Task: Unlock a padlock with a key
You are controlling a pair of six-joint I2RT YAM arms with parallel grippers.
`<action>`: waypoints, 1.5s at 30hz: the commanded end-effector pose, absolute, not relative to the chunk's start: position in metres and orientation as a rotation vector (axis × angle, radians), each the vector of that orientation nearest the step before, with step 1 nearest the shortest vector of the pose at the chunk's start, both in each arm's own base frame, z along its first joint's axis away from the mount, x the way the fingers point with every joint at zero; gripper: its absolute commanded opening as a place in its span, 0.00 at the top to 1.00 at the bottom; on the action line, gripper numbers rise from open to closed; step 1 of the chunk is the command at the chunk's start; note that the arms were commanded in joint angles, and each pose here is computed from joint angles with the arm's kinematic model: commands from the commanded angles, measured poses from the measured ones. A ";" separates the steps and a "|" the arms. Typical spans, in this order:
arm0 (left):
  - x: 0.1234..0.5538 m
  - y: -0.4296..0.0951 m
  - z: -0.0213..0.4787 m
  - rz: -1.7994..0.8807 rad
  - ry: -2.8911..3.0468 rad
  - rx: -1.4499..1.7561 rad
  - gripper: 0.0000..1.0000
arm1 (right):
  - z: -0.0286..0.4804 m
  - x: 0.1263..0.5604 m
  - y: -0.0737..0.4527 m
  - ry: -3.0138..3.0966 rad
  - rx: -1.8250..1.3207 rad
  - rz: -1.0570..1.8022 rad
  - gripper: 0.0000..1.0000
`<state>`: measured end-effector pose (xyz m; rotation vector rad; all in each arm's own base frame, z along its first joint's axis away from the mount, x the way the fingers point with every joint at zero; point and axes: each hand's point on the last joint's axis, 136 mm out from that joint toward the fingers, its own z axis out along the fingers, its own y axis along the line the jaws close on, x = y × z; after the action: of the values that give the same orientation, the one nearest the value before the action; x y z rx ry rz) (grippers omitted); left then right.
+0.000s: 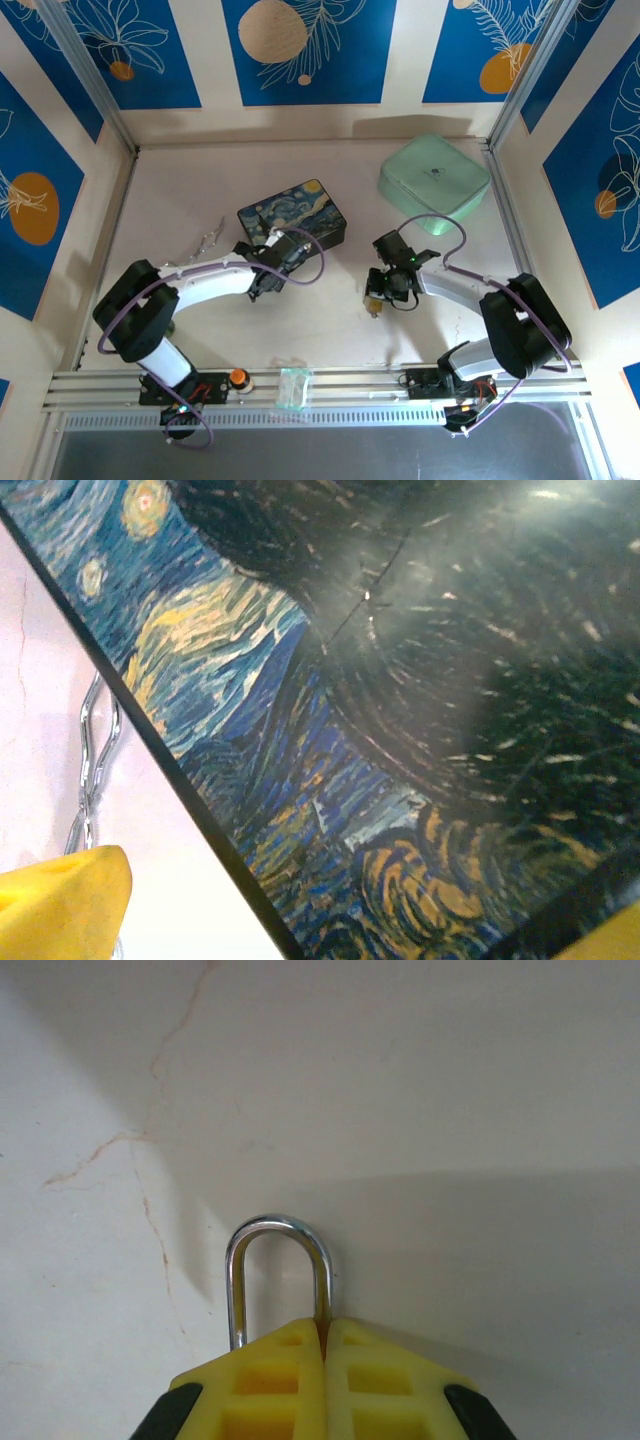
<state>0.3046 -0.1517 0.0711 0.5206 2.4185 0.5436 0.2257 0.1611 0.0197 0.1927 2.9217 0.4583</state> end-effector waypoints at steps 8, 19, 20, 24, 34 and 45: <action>0.347 -0.143 0.091 0.448 2.400 0.374 0.01 | 0.044 0.234 0.165 2.854 0.161 0.501 0.58; 0.352 -0.139 0.169 0.200 2.252 0.318 0.01 | 0.119 0.274 0.142 2.565 0.058 0.511 0.01; 0.349 -0.134 0.176 0.186 2.221 0.285 0.01 | 0.126 0.281 0.137 2.533 0.049 0.495 0.01; 0.340 -0.093 0.191 0.236 2.147 0.119 0.00 | 0.141 0.314 0.099 2.396 0.046 0.286 0.00; 0.332 -0.003 0.179 0.453 1.908 -0.054 0.01 | 0.126 0.364 0.019 2.021 0.065 0.018 0.02; 0.375 0.030 0.122 0.293 1.860 -0.197 0.01 | 0.098 0.396 0.015 1.942 0.050 0.186 0.01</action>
<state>0.3506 0.0372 0.0890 -0.1449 2.0344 0.4772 0.3780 0.0013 0.0761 0.1437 2.0595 0.1014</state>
